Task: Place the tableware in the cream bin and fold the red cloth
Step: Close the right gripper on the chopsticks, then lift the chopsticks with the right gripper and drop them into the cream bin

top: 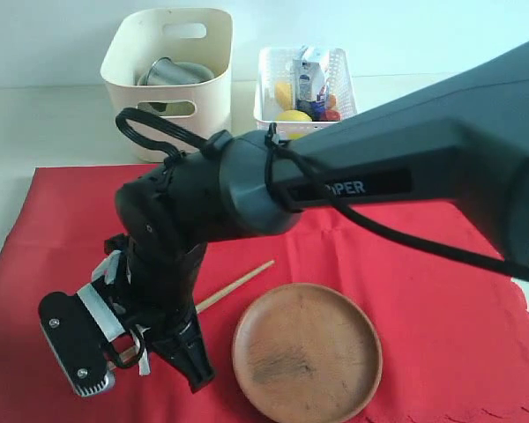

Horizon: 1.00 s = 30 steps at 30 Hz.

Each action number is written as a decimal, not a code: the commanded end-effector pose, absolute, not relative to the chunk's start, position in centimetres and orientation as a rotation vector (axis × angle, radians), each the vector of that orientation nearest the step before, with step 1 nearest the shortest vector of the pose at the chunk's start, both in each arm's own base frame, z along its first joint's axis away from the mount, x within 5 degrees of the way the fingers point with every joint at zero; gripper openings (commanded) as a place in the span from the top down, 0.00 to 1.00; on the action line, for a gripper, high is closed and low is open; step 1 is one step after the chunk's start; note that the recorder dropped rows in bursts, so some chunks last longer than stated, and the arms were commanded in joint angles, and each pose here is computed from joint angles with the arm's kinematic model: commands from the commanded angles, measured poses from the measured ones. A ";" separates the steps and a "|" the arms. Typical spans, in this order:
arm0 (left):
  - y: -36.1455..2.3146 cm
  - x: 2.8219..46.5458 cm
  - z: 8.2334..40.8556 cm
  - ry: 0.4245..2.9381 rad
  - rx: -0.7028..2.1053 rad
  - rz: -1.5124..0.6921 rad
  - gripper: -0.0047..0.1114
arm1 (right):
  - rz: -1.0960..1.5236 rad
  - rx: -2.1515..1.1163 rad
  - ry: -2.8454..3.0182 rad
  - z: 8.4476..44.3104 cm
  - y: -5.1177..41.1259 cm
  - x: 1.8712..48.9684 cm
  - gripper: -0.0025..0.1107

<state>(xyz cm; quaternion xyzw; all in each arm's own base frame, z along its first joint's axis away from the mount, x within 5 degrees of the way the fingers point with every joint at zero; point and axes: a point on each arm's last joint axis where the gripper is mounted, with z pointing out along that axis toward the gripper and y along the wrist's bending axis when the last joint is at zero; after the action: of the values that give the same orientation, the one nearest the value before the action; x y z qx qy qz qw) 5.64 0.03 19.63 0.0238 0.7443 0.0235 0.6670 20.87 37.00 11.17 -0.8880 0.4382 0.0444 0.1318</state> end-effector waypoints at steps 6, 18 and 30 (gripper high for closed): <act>0.0 5.6 19.6 1.676 0.049 0.048 0.95 | -0.027 -2.514 1.071 11.0 37.8 22.2 0.98; 0.0 5.6 19.6 1.676 0.049 0.048 0.95 | -0.071 -2.156 1.050 16.5 38.8 23.8 0.98; 0.0 5.6 19.6 1.676 0.049 0.048 0.95 | -0.158 -1.675 1.011 23.7 36.9 28.3 0.98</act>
<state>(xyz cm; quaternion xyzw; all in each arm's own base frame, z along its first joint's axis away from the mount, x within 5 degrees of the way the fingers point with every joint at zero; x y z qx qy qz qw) 5.64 0.03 19.63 0.0238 0.7443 0.0235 0.6670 27.39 37.21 22.37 -0.7473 0.4279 -0.0574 0.5052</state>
